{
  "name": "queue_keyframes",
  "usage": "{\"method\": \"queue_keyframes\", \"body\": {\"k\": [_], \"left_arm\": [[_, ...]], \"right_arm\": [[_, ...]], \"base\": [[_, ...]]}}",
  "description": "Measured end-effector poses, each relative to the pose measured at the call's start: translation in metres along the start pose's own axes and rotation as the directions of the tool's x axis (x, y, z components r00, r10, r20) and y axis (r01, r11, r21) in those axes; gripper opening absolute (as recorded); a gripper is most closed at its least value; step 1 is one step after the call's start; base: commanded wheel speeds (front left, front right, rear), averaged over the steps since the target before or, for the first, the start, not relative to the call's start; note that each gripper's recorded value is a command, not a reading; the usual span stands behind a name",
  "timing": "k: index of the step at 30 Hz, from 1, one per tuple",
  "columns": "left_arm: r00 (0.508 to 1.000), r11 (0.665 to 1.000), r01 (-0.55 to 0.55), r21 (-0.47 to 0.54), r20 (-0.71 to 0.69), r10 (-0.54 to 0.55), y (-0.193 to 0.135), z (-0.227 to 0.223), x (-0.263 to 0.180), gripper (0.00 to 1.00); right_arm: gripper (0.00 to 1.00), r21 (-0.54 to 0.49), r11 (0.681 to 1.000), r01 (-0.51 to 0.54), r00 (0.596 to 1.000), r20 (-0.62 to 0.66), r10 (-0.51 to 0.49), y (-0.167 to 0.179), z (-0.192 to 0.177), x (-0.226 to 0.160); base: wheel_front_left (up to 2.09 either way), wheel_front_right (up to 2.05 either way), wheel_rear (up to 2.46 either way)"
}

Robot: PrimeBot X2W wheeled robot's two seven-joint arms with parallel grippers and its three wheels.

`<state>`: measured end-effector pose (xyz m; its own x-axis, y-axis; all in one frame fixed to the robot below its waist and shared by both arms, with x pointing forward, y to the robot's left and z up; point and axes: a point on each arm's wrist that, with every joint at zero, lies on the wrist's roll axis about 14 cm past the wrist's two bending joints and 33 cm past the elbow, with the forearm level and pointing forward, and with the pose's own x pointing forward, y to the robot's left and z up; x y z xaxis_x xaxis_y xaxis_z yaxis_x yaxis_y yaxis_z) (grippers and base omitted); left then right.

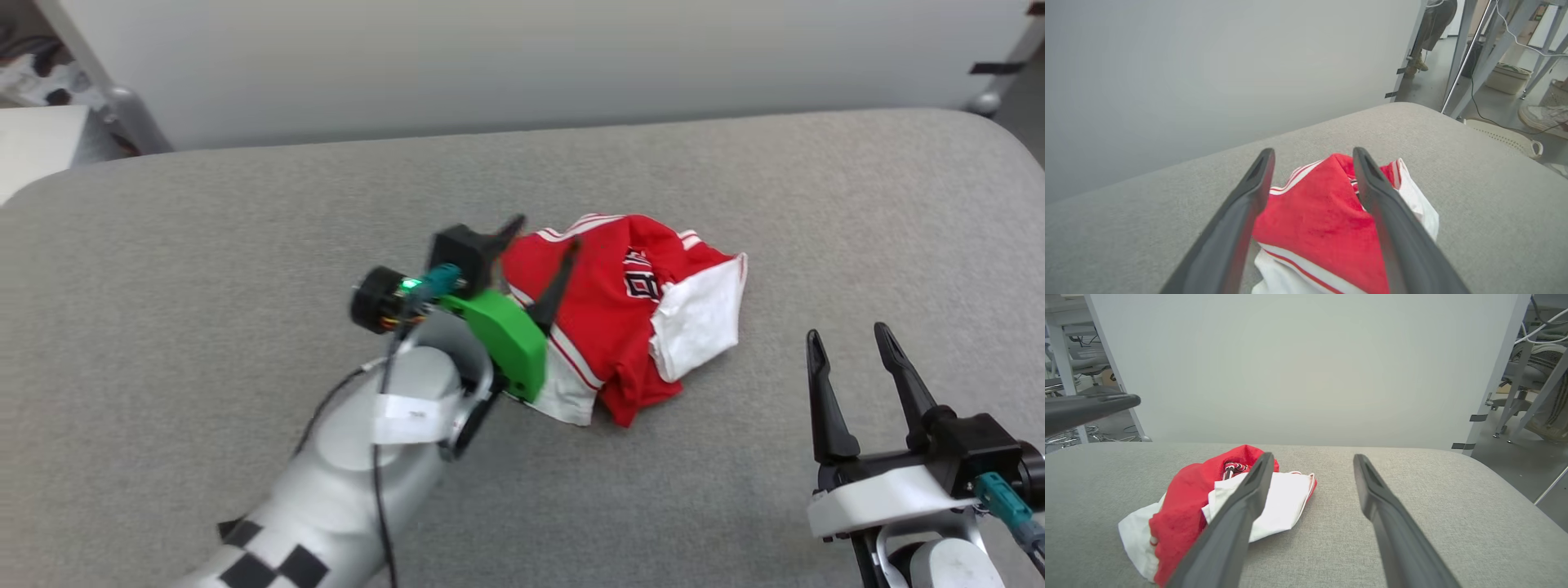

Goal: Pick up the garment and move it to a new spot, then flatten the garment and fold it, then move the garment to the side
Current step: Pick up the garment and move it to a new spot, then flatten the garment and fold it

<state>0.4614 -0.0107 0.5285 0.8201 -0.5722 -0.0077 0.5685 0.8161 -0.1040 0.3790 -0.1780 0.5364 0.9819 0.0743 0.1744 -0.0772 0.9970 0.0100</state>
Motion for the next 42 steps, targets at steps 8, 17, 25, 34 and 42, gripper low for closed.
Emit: {"method": "queue_keyframes", "body": {"k": [8, 17, 25, 34, 42], "left_arm": [[0.959, 0.977, -0.210, -0.020, 0.192, 0.210, 0.063, 0.044, -0.079, 1.00], [0.910, 0.942, -0.335, -0.039, 0.245, 0.334, 0.072, 0.037, -0.151, 1.00], [0.911, 0.941, -0.334, -0.047, 0.239, 0.336, 0.059, 0.025, -0.162, 1.00], [0.911, 0.941, -0.332, -0.072, 0.234, 0.339, 0.058, 0.019, -0.158, 1.00], [0.941, 0.948, -0.307, -0.083, 0.119, 0.315, 0.059, -0.009, -0.140, 1.00]], "right_arm": [[1.00, 0.006, 0.998, -0.057, 0.998, 0.020, 0.057, 0.019, 0.006, 0.002], [1.00, 0.007, 0.997, -0.075, 0.997, 0.023, 0.075, 0.025, 0.008, -0.004], [1.00, 0.010, 0.997, -0.072, 0.997, 0.013, 0.072, 0.025, 0.006, -0.009], [1.00, 0.010, 0.998, -0.066, 0.998, 0.007, 0.065, 0.023, 0.004, -0.011], [1.00, 0.011, 0.999, -0.053, 0.998, -0.017, 0.053, 0.019, -0.004, -0.012]], "base": [[0.00, 0.00, 0.00], [0.00, 0.00, 0.00], [0.00, 0.00, 0.00], [0.00, 0.00, 0.00], [0.00, 0.00, 0.00]]}}
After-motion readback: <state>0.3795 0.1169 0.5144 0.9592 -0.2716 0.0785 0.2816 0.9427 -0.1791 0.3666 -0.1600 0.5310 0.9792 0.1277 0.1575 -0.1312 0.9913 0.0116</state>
